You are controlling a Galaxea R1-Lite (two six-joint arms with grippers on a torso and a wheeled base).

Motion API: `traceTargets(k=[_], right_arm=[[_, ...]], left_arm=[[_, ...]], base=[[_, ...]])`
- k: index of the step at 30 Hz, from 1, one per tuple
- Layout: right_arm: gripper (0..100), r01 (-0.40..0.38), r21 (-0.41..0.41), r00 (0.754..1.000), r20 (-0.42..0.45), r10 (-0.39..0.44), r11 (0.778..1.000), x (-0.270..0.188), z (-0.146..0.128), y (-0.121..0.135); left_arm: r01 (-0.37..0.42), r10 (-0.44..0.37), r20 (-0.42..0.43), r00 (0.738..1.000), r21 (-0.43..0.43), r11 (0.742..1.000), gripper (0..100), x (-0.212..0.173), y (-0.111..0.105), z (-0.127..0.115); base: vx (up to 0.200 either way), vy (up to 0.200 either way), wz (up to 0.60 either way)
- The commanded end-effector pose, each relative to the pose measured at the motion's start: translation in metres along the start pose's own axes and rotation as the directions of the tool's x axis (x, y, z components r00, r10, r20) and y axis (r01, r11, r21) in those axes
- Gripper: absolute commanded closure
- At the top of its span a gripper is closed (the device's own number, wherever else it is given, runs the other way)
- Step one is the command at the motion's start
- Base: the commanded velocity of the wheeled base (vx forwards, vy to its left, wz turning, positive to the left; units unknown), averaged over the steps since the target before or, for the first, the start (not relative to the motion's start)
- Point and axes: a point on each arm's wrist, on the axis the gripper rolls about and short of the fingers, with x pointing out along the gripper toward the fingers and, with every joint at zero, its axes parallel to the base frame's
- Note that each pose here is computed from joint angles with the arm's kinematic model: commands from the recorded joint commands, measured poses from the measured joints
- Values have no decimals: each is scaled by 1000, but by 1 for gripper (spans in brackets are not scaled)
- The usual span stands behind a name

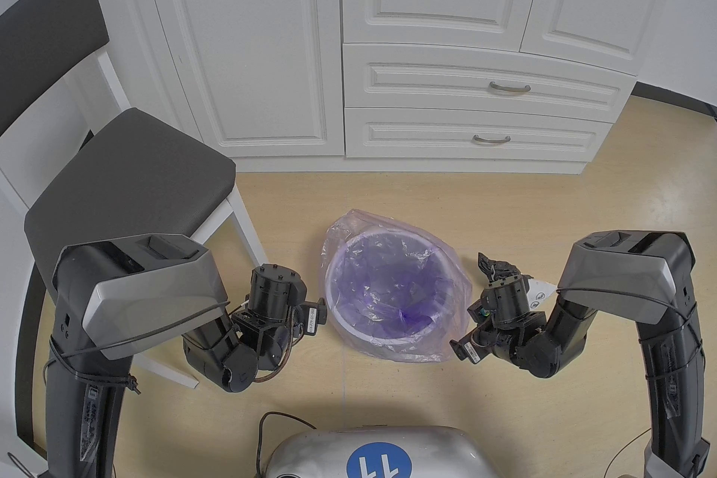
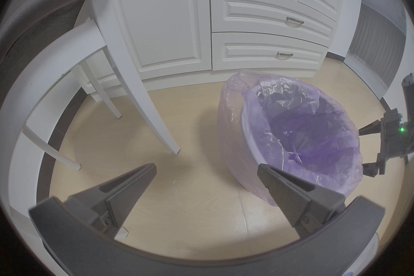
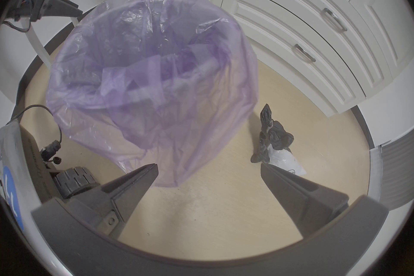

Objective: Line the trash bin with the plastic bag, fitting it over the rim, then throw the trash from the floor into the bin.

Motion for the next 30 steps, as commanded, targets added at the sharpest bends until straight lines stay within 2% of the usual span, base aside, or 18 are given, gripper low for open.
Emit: traceTargets(k=[1, 4, 5, 8, 14, 17, 19, 20, 21, 22, 23, 24, 25, 26, 27, 28, 30], right_arm=[[0, -6, 8, 1000, 25, 5, 1000, -18, 6, -15], [0, -25, -2, 999, 48, 25, 1000, -33, 8, -29], [0, -35, -41, 997, 72, 38, 999, -41, 9, -45], [0, -13, -41, 996, 88, 17, 999, -33, 11, -60], [0, -5, 112, 994, 114, -8, 994, 22, 11, -53], [0, -4, 218, 989, 147, -29, 976, 55, 12, -48], [0, -33, 290, 988, 156, -13, 956, 63, 17, -47], [0, -33, 290, 988, 156, -13, 956, 63, 17, -47], [0, -54, 376, 990, 140, 1, 925, 68, 26, -44], [0, -58, 396, 990, 139, 3, 916, 70, 29, -44], [0, -61, 438, 991, 134, 2, 897, 76, 34, -47], [0, -62, 446, 991, 134, 2, 893, 77, 36, -47], [0, -52, 498, 993, 116, -7, 866, 88, 37, -51], [0, -45, 521, 994, 112, -15, 852, 99, 35, -52], [0, -45, 525, 993, 113, -17, 850, 100, 35, -53], [0, -38, 558, 995, 98, -21, 829, 108, 34, -62], [0, -31, 592, 997, 73, -15, 805, 114, 36, -64]], left_arm=[[0, 0, 2, 1000, -1, 1000, 0, 0, 0, 0], [-2, 2, 2, 1000, -2, 1000, 0, 1, 0, 0], [0, 0, 3, 1000, -2, 1000, 0, 0, 0, 0], [-1, 1, -1, 1000, 0, 1000, 0, 1, 0, -1], [-4, 4, -3, 1000, 0, 1000, 0, 2, 0, -2], [-7, 7, -5, 1000, 3, 1000, 0, 4, 0, -4], [-7, 7, -4, 1000, 4, 1000, 0, 4, 0, -4], [-7, 7, -4, 1000, 4, 1000, 0, 4, 0, -4], [-7, 7, -2, 1000, 3, 1000, 0, 4, -1, -4], [-7, 7, -2, 1000, 3, 1000, 0, 4, -1, -4], [-8, 8, -2, 1000, 2, 1000, 0, 5, 0, -4], [-7, 7, -2, 1000, 3, 1000, 0, 4, -1, -4], [-7, 7, 5, 1000, 0, 1000, 0, 5, 0, -3], [-7, 7, 9, 1000, -1, 1000, 0, 5, 0, -3], [-7, 7, 9, 1000, -1, 1000, 0, 4, 0, -3], [-7, 7, 12, 1000, -2, 1000, 0, 5, 0, -3], [-6, 6, 15, 1000, -3, 1000, 0, 5, 0, -3]], base=[[0, 0, 0], [0, 0, 0], [0, 0, 0], [0, 0, 0], [0, 0, 0], [0, 0, 0], [0, 0, 0], [0, 0, 0], [0, 0, 0], [0, 0, 0], [0, 0, 0], [0, 0, 0], [0, 0, 0], [0, 0, 0], [0, 0, 0], [0, 0, 0], [0, 0, 0]])
